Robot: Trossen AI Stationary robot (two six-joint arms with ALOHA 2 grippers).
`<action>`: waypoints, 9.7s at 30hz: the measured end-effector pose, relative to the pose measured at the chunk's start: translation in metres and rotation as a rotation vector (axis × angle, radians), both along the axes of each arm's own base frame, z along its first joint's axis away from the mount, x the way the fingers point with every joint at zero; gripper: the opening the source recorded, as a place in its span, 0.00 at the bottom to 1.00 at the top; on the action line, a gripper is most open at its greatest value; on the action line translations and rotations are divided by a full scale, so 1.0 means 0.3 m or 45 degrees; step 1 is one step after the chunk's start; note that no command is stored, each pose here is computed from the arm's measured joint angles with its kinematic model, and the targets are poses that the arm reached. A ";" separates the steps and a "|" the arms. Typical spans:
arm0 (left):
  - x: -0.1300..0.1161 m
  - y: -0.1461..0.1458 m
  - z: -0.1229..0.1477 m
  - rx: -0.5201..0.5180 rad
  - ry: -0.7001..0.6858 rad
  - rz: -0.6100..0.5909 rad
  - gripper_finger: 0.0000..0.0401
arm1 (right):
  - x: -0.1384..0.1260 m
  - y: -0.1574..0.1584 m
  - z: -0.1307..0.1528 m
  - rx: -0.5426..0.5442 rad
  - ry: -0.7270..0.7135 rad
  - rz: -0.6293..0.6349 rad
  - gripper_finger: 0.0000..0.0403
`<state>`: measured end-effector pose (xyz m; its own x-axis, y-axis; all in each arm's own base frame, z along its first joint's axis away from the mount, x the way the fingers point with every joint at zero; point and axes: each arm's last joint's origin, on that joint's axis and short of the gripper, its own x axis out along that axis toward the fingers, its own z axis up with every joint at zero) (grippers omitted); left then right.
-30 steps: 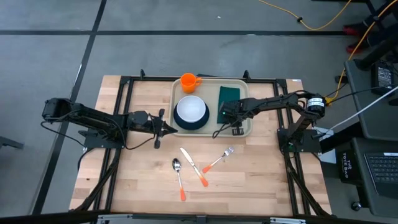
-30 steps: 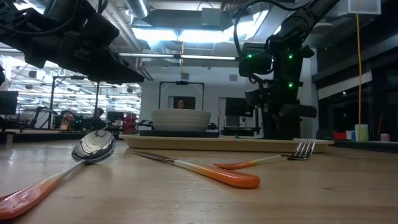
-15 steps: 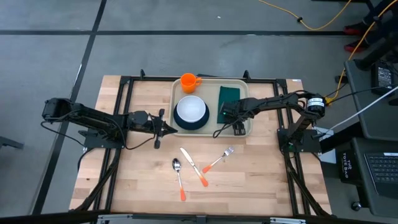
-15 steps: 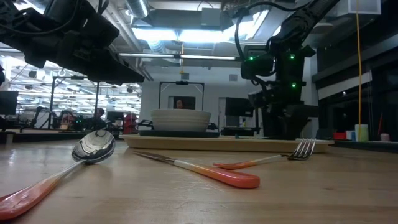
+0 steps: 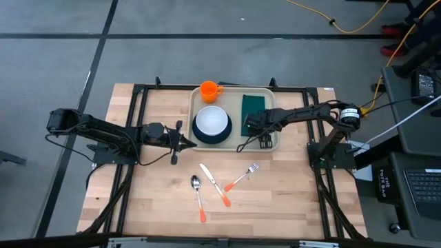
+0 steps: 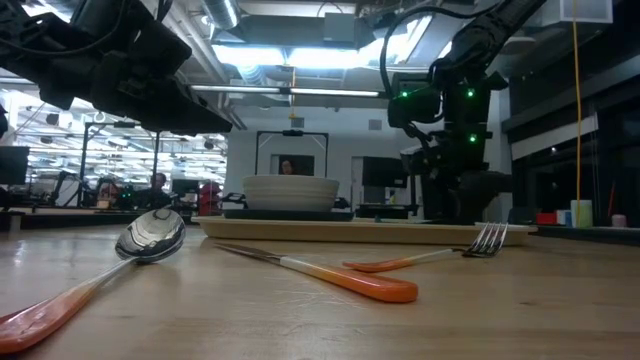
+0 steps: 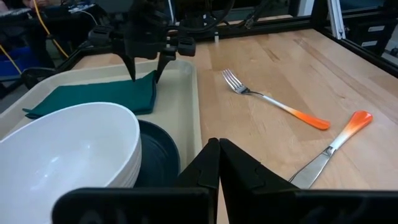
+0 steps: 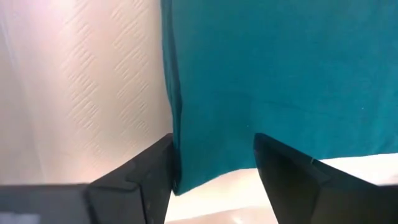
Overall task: Set up tray
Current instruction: Put the dark green napkin on the gray tray, then put the orange fork on top of the dark green napkin on the gray tray
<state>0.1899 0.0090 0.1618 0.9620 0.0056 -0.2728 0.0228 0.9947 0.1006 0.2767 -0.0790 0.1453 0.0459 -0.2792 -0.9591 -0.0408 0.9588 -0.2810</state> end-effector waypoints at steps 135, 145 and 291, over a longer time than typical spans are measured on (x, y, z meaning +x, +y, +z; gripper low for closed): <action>0.002 -0.083 0.014 0.130 -0.064 -0.194 0.01 | -0.057 0.526 0.198 0.200 -1.202 -0.236 0.02; 0.002 -0.083 0.014 0.130 -0.064 -0.194 0.01 | 0.079 0.628 0.243 0.197 -1.078 -0.327 0.01; -0.004 -0.080 -0.009 0.183 0.032 -0.175 0.01 | 0.279 0.666 -0.028 0.081 -0.249 -1.995 0.21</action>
<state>0.1888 -0.0150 0.1590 0.9494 -0.0852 -0.3024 0.1620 0.9575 0.2388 0.3604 0.1208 0.1370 -0.1185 -0.1277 -0.9847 0.9922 0.0226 -0.1223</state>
